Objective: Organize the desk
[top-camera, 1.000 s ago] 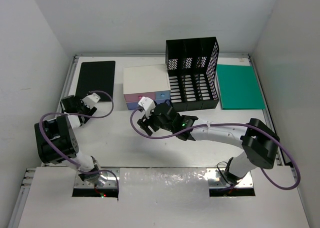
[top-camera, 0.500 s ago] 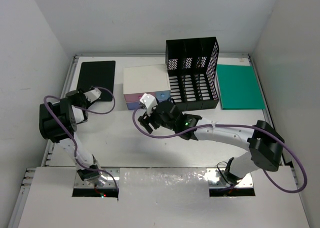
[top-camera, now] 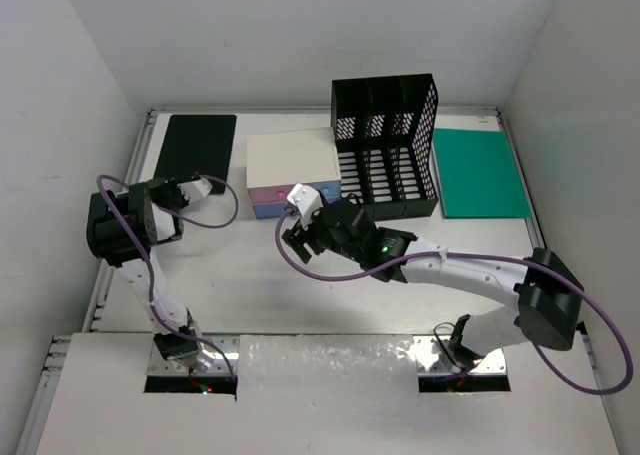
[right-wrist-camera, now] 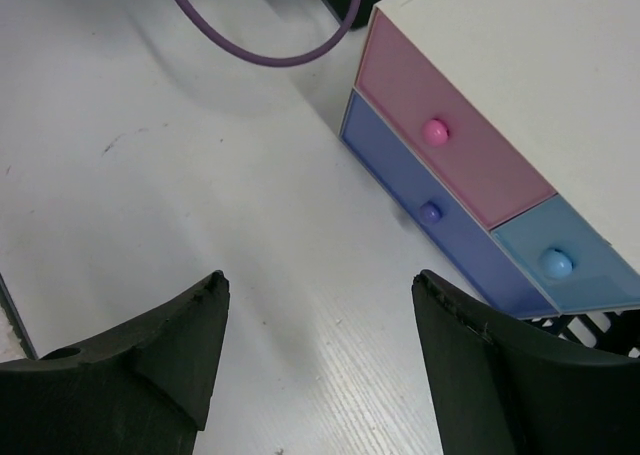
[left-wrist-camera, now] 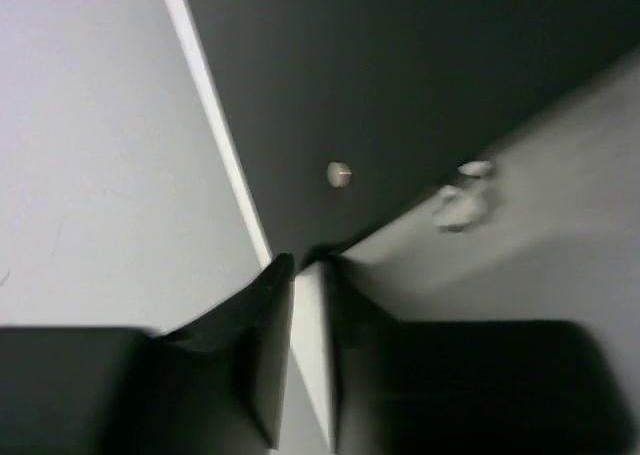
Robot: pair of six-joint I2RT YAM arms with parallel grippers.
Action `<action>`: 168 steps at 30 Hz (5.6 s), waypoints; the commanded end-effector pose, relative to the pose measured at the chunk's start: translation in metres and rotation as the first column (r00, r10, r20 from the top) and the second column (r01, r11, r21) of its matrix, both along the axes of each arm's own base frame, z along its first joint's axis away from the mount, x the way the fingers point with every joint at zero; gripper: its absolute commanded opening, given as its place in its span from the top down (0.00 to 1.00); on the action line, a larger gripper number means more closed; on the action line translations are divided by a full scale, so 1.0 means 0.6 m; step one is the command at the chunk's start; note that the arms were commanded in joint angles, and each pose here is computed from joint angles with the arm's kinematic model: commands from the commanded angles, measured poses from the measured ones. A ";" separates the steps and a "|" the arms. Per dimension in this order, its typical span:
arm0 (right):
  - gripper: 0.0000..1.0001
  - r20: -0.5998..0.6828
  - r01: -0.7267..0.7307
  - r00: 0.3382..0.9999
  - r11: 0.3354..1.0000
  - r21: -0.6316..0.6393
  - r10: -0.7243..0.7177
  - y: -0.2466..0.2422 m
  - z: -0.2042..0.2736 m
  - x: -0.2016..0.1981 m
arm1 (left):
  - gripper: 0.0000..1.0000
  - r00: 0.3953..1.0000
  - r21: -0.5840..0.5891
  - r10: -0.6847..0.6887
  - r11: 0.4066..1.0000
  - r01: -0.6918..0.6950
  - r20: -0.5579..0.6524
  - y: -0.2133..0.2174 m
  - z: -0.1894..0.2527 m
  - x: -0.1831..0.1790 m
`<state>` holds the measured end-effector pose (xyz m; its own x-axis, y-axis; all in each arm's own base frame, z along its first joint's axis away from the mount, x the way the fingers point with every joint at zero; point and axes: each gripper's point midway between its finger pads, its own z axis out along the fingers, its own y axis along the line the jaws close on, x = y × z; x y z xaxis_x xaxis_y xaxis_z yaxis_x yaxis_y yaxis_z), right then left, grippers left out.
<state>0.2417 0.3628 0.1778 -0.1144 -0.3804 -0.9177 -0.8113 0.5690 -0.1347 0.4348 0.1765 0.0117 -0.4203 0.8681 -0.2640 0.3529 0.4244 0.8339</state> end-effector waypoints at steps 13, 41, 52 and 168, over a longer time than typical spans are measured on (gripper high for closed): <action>0.28 0.067 0.004 0.998 0.999 0.050 -0.008 -0.008 0.045 0.002 | 1.00 0.997 -0.122 0.077 0.990 -0.076 -0.002 -0.002 -0.018 -0.023; 0.29 0.369 -0.617 0.669 0.759 -0.208 0.645 0.165 0.062 -0.088 | 1.00 0.980 -0.308 -0.031 0.951 -0.031 -0.195 -0.053 0.155 -0.234; 0.29 0.315 -0.567 0.753 0.813 -0.132 0.577 0.140 0.040 -0.105 | 0.44 0.988 -0.173 -0.010 0.985 -0.017 -0.157 -0.033 0.075 -0.180; 0.46 0.827 0.062 0.313 0.858 -0.509 0.468 0.370 -0.140 0.131 | 1.00 0.971 -0.145 -0.145 0.982 0.118 -0.188 -0.083 0.073 -0.262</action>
